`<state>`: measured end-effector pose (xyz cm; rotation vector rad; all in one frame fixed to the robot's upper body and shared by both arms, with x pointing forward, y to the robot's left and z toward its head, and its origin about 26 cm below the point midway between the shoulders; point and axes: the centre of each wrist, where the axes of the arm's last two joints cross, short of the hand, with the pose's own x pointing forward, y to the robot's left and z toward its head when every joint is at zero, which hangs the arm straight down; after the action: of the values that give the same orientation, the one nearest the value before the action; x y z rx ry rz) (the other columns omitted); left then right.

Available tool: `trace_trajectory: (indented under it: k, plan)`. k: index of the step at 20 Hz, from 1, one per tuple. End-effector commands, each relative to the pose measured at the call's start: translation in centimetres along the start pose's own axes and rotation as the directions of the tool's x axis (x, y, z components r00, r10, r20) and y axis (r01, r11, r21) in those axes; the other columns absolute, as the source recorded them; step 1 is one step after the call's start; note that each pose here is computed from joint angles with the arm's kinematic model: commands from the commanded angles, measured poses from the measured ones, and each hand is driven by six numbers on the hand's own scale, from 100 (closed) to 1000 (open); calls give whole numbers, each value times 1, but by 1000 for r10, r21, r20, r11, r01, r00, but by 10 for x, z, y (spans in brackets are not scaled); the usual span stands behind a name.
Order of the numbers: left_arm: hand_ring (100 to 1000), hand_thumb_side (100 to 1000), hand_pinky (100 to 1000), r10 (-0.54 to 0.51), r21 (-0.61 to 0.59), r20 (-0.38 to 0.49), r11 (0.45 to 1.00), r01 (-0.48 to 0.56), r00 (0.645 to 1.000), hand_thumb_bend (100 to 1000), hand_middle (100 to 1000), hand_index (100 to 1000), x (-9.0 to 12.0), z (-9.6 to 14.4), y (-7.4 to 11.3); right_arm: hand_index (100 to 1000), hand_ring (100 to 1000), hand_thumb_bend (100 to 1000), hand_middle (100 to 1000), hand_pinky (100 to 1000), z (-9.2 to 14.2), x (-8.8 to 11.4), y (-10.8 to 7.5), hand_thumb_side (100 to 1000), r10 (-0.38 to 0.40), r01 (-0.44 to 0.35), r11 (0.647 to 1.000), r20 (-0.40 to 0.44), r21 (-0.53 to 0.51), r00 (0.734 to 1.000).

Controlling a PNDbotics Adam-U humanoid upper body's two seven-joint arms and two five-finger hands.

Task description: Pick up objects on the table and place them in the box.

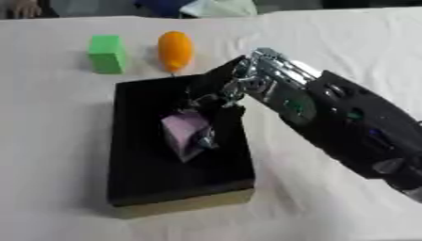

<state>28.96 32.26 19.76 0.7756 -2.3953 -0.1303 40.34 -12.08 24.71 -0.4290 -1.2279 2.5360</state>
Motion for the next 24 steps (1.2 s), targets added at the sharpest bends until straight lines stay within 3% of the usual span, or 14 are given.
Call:
trace_trajectory:
  k: [1,2,4,7,8,9,10,11,12,16,17,18,19,24]
  plan:
    - [807,991,769,-14,-6,32,1000,14,999,157,860,893,5,-6,4,990,800,100,798,871,10,1,-12,758,35,-35,999,7,-1,999]
    - [807,991,770,-15,-7,32,1000,15,999,156,860,893,5,-6,4,1000,822,100,821,886,10,1,-11,616,35,-35,999,8,2,999]
    - [807,990,770,-18,-9,31,1000,18,999,156,860,893,6,-6,4,1000,832,100,833,899,7,2,-9,607,33,-33,999,25,10,999]
    - [807,989,769,-20,-12,30,1000,20,999,154,861,893,5,-6,4,1000,832,228,828,898,9,1,-10,858,27,-27,1000,25,2,999]
    - [807,988,769,-21,-15,29,1000,22,999,152,861,893,5,-6,4,1000,831,394,825,897,10,1,-11,1000,28,-28,1000,17,-3,999]
    - [807,988,769,-23,-17,29,1000,23,999,152,861,893,5,-6,4,1000,827,463,822,895,12,1,-13,1000,27,-26,1000,9,-9,1000]
    - [807,988,769,-24,-19,29,1000,25,999,151,861,893,5,-6,4,1000,828,477,821,895,13,2,-14,1000,26,-26,1000,1,-14,1000]
    - [807,986,769,-26,-20,28,999,27,999,150,861,893,5,-5,4,1000,833,363,825,897,14,2,-16,1000,29,-29,999,-5,-16,1000]
    - [807,986,769,-28,-22,28,999,29,999,149,861,893,5,-5,4,1000,835,137,829,900,12,3,-15,733,34,-34,999,-3,-10,999]
    - [807,988,769,-34,-28,24,999,35,999,147,861,891,5,-5,4,1000,819,100,820,897,6,4,-10,435,26,-26,1000,25,8,999]
    - [807,989,769,-36,-29,23,999,36,999,147,862,892,5,-5,4,1000,818,100,820,898,6,3,-9,532,20,-20,1000,26,6,999]
    - [807,990,769,-37,-30,22,999,37,999,148,862,892,5,-5,5,1000,818,120,822,897,7,3,-10,801,13,-13,1000,26,3,1000]
    - [807,990,769,-38,-30,22,999,38,999,148,862,892,5,-5,5,1000,821,300,824,897,9,2,-12,1000,6,-6,1000,20,-8,1000]
    - [806,991,769,-41,-34,20,999,42,999,149,862,892,5,-5,5,1000,823,191,815,894,20,2,-21,966,8,-9,999,-17,-41,1000]
